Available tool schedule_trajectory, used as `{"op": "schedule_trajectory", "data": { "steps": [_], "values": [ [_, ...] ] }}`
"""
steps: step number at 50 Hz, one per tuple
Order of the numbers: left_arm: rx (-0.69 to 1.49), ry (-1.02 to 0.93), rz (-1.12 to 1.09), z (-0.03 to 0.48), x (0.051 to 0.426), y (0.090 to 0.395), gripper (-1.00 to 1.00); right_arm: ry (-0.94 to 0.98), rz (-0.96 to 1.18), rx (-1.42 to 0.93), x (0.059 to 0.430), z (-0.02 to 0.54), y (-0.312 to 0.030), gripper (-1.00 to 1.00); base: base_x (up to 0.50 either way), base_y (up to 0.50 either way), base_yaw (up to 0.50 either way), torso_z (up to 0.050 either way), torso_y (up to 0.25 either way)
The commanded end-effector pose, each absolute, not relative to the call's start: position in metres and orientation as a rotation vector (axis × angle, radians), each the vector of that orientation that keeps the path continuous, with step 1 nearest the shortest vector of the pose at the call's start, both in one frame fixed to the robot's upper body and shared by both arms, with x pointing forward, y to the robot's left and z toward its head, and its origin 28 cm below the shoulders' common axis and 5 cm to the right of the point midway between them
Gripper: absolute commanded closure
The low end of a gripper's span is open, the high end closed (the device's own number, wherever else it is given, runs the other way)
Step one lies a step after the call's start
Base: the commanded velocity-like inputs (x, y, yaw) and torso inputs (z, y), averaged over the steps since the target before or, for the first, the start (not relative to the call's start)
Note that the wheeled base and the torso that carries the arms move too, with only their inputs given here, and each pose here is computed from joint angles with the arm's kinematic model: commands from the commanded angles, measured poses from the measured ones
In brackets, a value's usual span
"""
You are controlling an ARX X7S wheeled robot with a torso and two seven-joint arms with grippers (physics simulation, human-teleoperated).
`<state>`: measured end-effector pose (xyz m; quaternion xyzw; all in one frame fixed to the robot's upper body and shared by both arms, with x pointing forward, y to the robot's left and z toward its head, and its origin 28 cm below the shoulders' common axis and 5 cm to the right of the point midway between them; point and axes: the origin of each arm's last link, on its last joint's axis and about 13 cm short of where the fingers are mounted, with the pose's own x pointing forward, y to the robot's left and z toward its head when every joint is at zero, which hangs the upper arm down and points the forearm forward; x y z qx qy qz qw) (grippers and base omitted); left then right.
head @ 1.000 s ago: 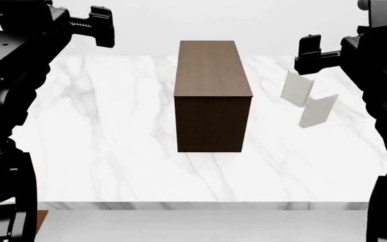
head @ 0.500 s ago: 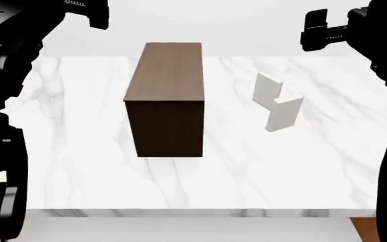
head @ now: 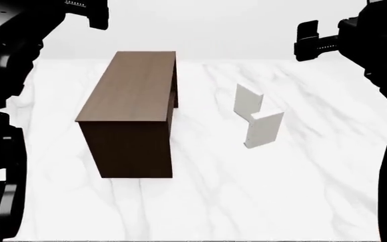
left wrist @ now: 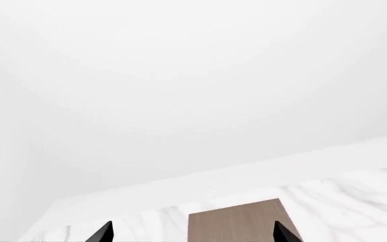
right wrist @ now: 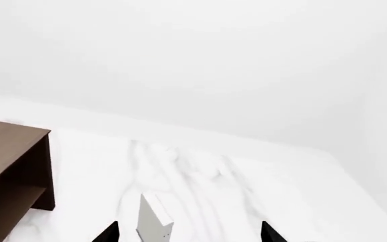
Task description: Pick up the book on the right and place it under the cabinet shelf.
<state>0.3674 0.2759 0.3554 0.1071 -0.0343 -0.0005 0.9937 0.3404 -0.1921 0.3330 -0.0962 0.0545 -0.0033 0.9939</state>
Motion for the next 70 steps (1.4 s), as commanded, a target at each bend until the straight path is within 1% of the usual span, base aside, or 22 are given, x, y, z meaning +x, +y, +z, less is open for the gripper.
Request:
{"op": "schedule_trajectory", "data": {
  "steps": [1,16,44,58,63,70],
  "values": [
    [0.216,-0.071,0.012,0.356,0.367,0.281,-1.0,0.13,0.039,-0.234,0.341,0.331,-0.187,-1.0,0.0,0.0,0.0,0.0,0.0],
    [0.21,-0.077,0.018,0.357,0.364,0.285,-1.0,0.137,0.058,-0.241,0.342,0.331,-0.18,-1.0,0.43,0.0,0.0,0.0,0.001],
    [0.211,-0.087,0.019,0.359,0.364,0.285,-1.0,0.152,0.06,-0.228,0.341,0.327,-0.181,-1.0,0.5,0.0,0.0,0.0,0.001],
    [0.213,-0.09,0.021,0.361,0.363,0.285,-1.0,0.161,0.065,-0.229,0.339,0.326,-0.182,-1.0,0.03,0.0,0.0,0.0,0.001],
    [0.214,-0.09,0.023,0.361,0.362,0.286,-1.0,0.217,0.031,-0.205,0.335,0.322,-0.183,-1.0,0.09,0.0,0.0,0.0,0.002],
    [0.214,-0.088,0.034,0.359,0.362,0.29,-1.0,0.327,-0.012,-0.201,0.319,0.316,-0.182,-1.0,0.0,0.0,0.0,0.0,0.0]
  ]
}}
